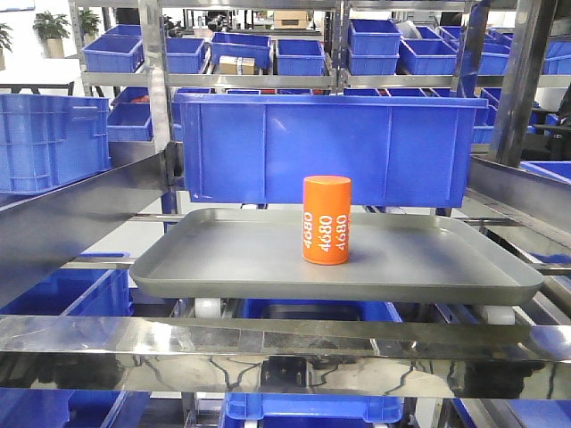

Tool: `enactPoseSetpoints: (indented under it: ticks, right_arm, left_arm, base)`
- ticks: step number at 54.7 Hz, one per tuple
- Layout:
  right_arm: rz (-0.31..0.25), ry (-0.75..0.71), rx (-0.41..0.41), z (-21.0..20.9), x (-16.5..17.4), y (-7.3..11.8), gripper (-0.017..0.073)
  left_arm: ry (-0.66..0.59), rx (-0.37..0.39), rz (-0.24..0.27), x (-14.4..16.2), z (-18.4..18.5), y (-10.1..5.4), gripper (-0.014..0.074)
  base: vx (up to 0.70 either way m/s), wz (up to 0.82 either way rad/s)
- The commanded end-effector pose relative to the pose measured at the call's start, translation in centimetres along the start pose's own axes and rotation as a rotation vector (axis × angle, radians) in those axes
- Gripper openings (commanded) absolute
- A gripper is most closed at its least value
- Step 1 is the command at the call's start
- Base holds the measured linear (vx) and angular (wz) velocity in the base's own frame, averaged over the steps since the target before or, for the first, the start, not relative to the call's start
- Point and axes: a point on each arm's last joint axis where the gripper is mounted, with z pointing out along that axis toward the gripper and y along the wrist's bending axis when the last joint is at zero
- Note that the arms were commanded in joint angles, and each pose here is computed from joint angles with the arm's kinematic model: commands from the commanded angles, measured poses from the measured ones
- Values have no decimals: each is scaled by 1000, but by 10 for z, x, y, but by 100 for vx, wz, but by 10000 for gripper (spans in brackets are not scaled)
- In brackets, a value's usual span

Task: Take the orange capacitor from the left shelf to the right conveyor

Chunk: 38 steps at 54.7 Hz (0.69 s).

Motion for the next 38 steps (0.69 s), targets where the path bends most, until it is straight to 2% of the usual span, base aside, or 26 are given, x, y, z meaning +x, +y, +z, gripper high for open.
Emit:
enactPoseSetpoints:
  ticks: [1,10,16,25,38]
  right_arm:
    - [-40,-36,-93,20,-7,14,653]
    - [-51,60,-282,59,7,54,617]
    - [-52,121,-363,87,17,81,613]
    - [-52,194,-416,122,31,110,610]
    - [-49,256,-416,151,43,122,606]
  left_arm:
    - [-114,17,-11,-18,-2,-2,-6]
    - [-114,17,-11,-18,-2,-2,-6]
    - [-114,17,-11,-18,-2,-2,-6]
    - [-114,17,-11,-18,-2,-2,-6]
    - [-114,17,-11,-18,-2,-2,-6]
  base:
    - [0,0]
    - [0,0]
    - [0,0]
    - [0,0]
    - [0,0]
